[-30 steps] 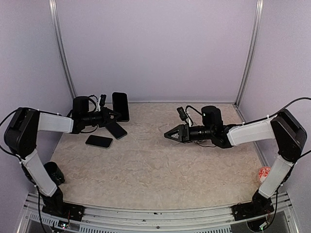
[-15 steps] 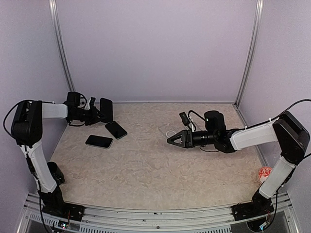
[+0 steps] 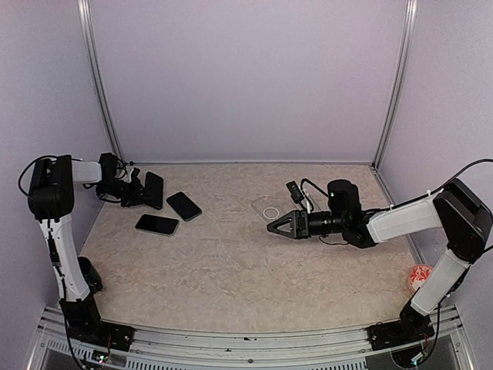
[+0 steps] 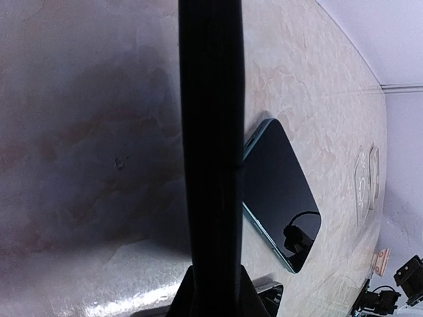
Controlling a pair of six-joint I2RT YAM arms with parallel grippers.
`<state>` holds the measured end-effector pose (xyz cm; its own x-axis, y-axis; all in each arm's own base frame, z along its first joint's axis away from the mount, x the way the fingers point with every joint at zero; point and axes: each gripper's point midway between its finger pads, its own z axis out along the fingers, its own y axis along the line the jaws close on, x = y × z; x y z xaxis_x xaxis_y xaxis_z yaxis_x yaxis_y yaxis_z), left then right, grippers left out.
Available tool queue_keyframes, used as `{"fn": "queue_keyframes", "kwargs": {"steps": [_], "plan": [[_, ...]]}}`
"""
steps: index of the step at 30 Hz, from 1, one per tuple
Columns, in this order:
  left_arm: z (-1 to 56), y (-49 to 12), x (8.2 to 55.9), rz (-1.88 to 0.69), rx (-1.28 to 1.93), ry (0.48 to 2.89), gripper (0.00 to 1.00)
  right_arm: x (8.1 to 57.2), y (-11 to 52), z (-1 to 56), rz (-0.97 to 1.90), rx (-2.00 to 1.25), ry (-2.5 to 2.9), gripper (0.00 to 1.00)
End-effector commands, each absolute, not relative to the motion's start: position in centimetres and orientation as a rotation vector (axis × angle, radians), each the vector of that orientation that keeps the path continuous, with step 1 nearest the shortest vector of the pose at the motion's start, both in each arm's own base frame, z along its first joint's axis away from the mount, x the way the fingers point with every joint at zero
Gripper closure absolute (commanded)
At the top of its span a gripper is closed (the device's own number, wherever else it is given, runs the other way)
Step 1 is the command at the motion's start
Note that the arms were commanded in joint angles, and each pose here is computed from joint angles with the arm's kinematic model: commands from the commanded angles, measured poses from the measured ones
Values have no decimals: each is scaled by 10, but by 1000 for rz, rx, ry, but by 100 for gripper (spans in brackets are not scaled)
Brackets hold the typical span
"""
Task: Put the phone into the phone case
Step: Place the phone with the phone case at the corner of the board.
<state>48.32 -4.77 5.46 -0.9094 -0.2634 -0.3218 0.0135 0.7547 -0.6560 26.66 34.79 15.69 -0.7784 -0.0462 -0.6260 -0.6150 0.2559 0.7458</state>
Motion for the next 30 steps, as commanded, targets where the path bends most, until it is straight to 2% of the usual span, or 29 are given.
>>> {"fn": "queue_keyframes", "kwargs": {"steps": [1, 17, 25, 30], "plan": [[61, -49, 493, -953, -89, 2547, 94, 263, 347, 163, 1568, -612, 2012, 51], [57, -35, 508, -953, -141, 2540, 80, 264, 353, 154, 1576, -603, 2037, 51], [70, -31, 518, -918, -150, 2493, 82, 263, 357, 151, 1585, -604, 2048, 52], [71, -27, 522, -890, -154, 2490, 88, 260, 359, 148, 1592, -608, 2055, 51]]}}
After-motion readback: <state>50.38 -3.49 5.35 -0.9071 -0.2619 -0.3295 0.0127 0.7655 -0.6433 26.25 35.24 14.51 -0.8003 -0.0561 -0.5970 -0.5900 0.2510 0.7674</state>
